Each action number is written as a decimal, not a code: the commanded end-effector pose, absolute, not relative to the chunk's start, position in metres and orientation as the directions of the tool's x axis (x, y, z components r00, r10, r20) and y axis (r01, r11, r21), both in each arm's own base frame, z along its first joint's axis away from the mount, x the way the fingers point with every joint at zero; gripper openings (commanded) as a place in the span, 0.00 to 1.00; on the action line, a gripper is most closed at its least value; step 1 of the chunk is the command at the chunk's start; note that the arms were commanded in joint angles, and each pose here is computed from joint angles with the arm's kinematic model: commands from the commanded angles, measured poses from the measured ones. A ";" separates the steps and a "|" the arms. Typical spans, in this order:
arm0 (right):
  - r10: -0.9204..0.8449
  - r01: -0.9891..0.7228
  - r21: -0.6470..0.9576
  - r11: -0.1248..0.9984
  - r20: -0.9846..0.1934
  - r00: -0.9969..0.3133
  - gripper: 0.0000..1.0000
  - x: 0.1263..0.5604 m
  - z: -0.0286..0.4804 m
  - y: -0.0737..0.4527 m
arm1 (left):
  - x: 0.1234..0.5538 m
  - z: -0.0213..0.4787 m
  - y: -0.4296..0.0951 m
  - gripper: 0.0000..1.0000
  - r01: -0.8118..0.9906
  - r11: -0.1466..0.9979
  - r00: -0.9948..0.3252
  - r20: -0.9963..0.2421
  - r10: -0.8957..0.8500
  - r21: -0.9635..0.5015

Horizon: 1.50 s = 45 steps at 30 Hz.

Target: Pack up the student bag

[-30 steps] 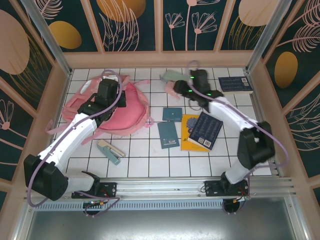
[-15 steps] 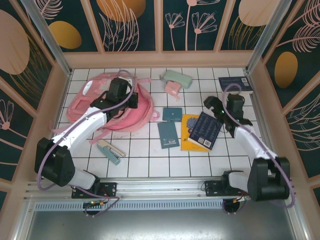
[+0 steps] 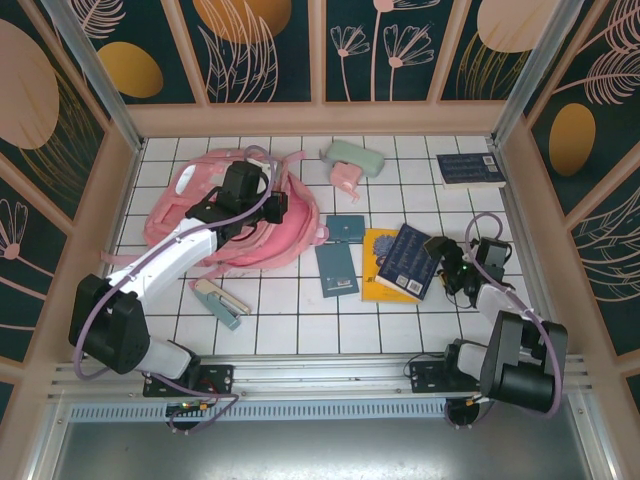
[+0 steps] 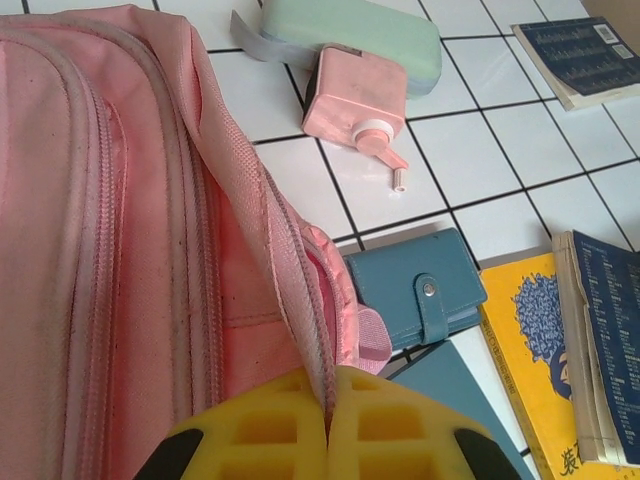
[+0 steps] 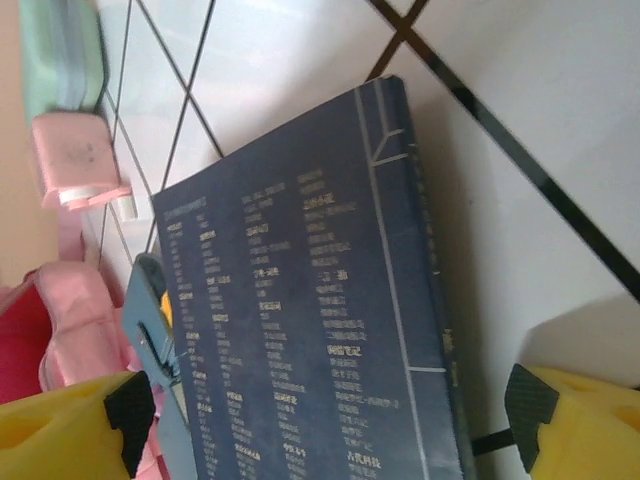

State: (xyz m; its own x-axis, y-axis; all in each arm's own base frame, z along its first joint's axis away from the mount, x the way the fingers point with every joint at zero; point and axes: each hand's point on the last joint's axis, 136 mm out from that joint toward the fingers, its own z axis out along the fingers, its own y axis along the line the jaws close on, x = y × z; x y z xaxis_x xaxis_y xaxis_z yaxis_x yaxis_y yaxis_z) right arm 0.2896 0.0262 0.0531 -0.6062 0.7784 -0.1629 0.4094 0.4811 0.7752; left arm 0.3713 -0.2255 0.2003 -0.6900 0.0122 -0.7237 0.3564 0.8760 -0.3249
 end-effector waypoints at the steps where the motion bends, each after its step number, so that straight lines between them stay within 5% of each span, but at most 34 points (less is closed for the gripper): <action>1: 0.729 0.333 0.818 0.469 -0.146 -0.668 0.90 0.289 0.056 0.042 | 0.372 0.238 -0.237 0.00 0.432 0.832 -0.607 -0.794 -0.019 -0.350; 8: 0.659 0.256 0.845 0.470 -0.144 -0.738 0.75 0.293 0.060 0.068 | 0.371 0.237 -0.237 0.00 0.438 0.829 -0.605 -0.796 -0.013 -0.346; 18: 0.688 0.251 0.849 0.465 -0.168 -0.706 0.32 0.302 0.061 0.063 | 0.369 0.233 -0.238 0.00 0.444 0.824 -0.612 -0.791 -0.007 -0.351; 22: 0.664 0.221 0.851 0.476 -0.184 -0.725 0.33 0.312 0.069 0.073 | 0.368 0.232 -0.241 0.00 0.451 0.818 -0.616 -0.788 -0.005 -0.358; 26: 0.671 0.304 0.764 0.569 -0.218 -0.709 0.48 0.315 0.057 0.064 | 0.368 0.229 -0.240 0.00 0.448 0.819 -0.621 -0.784 -0.003 -0.358; 33: 0.676 0.381 0.637 0.670 -0.313 -0.667 0.55 0.322 0.049 0.033 | 0.368 0.227 -0.244 0.00 0.456 0.810 -0.627 -0.779 -0.002 -0.370; 45: 0.680 0.306 0.797 0.521 -0.171 -0.713 0.56 0.360 0.033 0.057 | 0.366 0.225 -0.250 0.00 0.472 0.792 -0.636 -0.772 0.001 -0.388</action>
State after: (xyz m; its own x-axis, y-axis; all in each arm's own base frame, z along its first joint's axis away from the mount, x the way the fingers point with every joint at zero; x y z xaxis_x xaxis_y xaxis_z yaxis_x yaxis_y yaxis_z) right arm 0.3484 0.0464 0.0363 -0.6929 0.6970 -0.1847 0.3570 0.5542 0.7520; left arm 0.3639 -0.2338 0.2031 -0.6909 0.0163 -0.7228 0.3991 0.8422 -0.3625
